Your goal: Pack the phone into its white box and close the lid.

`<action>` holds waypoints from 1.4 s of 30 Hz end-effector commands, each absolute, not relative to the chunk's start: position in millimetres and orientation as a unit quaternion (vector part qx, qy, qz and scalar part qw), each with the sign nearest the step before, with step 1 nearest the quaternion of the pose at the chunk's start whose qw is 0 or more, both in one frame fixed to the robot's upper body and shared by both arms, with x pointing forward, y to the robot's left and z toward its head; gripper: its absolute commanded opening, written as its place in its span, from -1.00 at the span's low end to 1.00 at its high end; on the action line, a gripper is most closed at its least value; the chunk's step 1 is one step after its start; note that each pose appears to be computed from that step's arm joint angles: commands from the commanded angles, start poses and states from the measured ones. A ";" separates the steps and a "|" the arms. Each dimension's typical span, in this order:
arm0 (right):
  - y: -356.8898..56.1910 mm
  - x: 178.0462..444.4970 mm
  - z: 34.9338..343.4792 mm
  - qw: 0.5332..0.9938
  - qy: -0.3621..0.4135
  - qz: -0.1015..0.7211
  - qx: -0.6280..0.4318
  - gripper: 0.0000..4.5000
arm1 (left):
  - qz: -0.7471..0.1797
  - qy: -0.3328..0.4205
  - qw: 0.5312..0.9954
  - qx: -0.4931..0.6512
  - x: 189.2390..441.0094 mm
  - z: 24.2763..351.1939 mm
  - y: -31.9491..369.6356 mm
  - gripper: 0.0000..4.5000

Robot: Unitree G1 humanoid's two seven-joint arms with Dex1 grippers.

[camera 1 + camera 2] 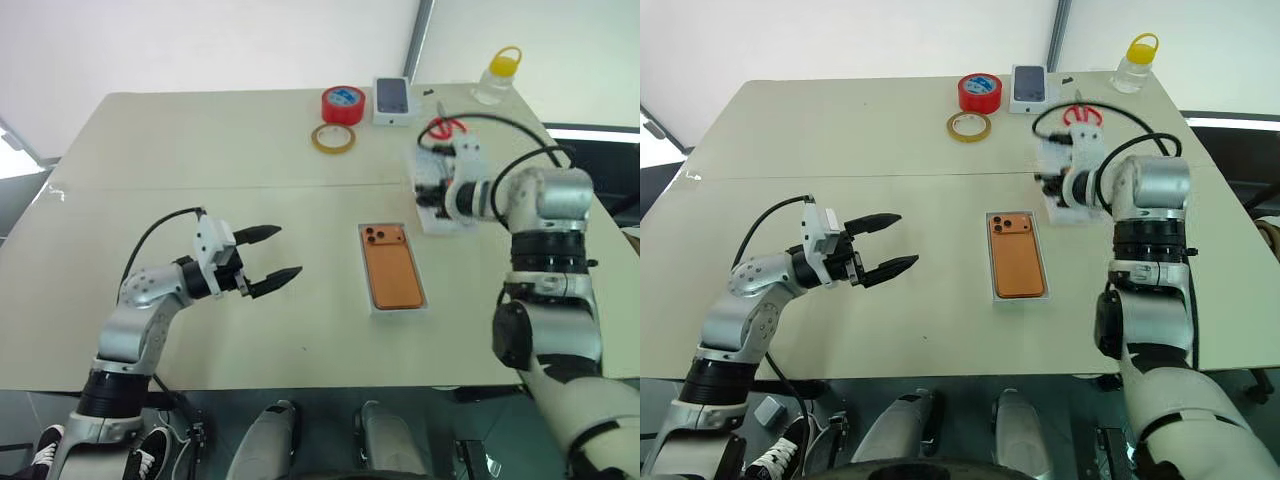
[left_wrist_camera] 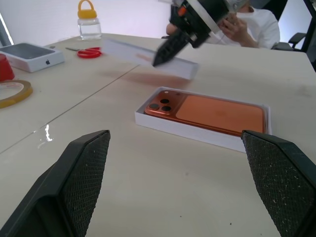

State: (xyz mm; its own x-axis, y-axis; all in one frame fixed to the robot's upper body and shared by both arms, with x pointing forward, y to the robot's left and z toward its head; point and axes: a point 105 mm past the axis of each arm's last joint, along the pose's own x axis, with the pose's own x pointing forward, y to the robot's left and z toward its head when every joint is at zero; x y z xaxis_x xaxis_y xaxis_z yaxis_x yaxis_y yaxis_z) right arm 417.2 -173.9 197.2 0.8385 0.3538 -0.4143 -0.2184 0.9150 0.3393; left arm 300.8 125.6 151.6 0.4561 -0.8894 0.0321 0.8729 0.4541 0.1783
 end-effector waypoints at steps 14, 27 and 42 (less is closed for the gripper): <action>-84.5 323.5 227.5 0.766 0.136 0.473 0.413 -0.99 | -0.486 -0.085 0.868 0.065 310.6 174.9 136.3 1.00; -67.1 255.7 190.4 0.724 0.254 0.517 0.380 -0.99 | -0.472 -0.087 0.877 0.024 308.3 177.1 128.8 1.00; -53.4 273.1 168.7 0.734 0.286 0.434 0.438 -1.00 | -0.482 -0.058 0.874 -0.017 297.9 155.3 113.5 -0.77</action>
